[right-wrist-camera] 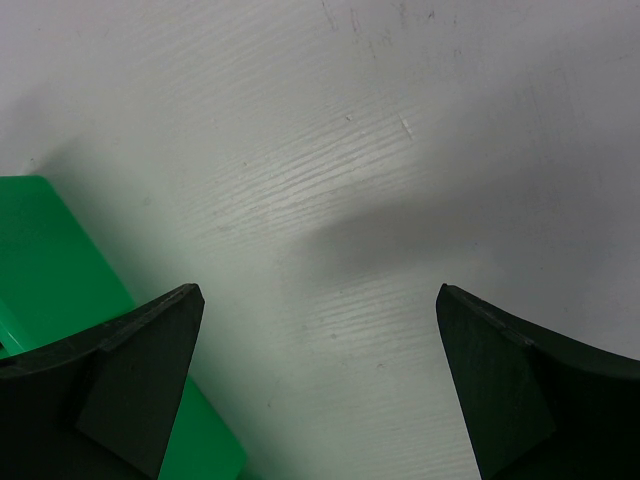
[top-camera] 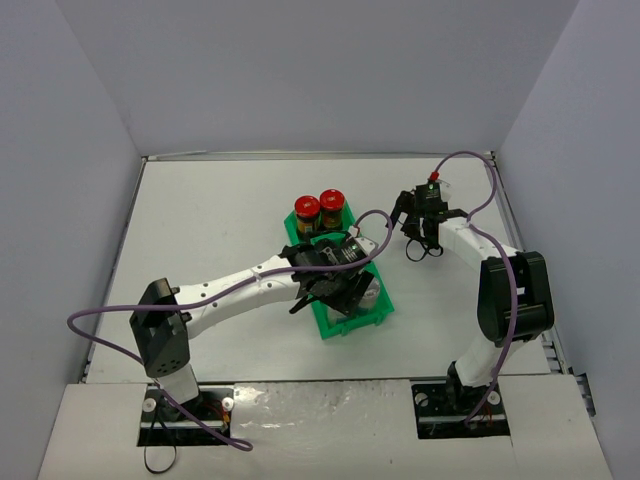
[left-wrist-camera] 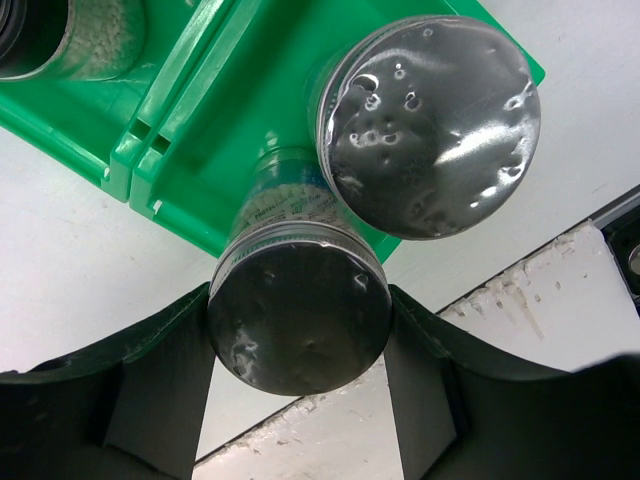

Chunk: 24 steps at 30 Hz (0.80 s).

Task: Organize the condiment bottles

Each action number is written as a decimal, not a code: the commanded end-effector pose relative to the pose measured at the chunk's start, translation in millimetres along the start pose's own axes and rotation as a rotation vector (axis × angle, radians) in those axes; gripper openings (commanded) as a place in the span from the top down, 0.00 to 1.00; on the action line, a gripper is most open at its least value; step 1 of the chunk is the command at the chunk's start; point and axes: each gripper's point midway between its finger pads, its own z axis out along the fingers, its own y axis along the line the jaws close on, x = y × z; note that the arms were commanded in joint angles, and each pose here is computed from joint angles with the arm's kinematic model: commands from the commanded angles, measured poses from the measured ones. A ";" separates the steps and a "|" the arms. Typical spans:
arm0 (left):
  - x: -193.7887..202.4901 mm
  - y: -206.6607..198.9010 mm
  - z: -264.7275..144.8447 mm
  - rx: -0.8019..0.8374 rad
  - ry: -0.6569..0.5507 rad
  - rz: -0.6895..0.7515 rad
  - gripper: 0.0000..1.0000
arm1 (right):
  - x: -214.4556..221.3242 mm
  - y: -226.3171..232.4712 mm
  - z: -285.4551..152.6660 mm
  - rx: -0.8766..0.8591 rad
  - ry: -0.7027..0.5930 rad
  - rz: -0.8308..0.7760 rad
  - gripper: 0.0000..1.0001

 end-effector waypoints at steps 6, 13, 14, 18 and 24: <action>-24.6 -14.8 -11.9 0.055 -0.094 -0.023 0.80 | -25.0 5.2 -14.1 -0.014 -0.077 0.012 0.00; -25.4 -12.6 -14.6 0.047 -0.104 -0.029 0.40 | -24.5 5.2 -13.6 -0.015 -0.075 0.012 0.00; -26.4 -12.0 -16.3 0.045 -0.110 -0.030 0.36 | -24.5 5.2 -13.6 -0.015 -0.075 0.012 0.00; -30.3 -9.5 -23.0 0.032 -0.124 -0.028 0.29 | -24.5 5.4 -13.5 -0.015 -0.075 0.011 0.00; -39.6 -6.6 -39.9 0.018 -0.158 -0.020 0.25 | -24.4 5.5 -13.2 -0.016 -0.074 0.010 0.00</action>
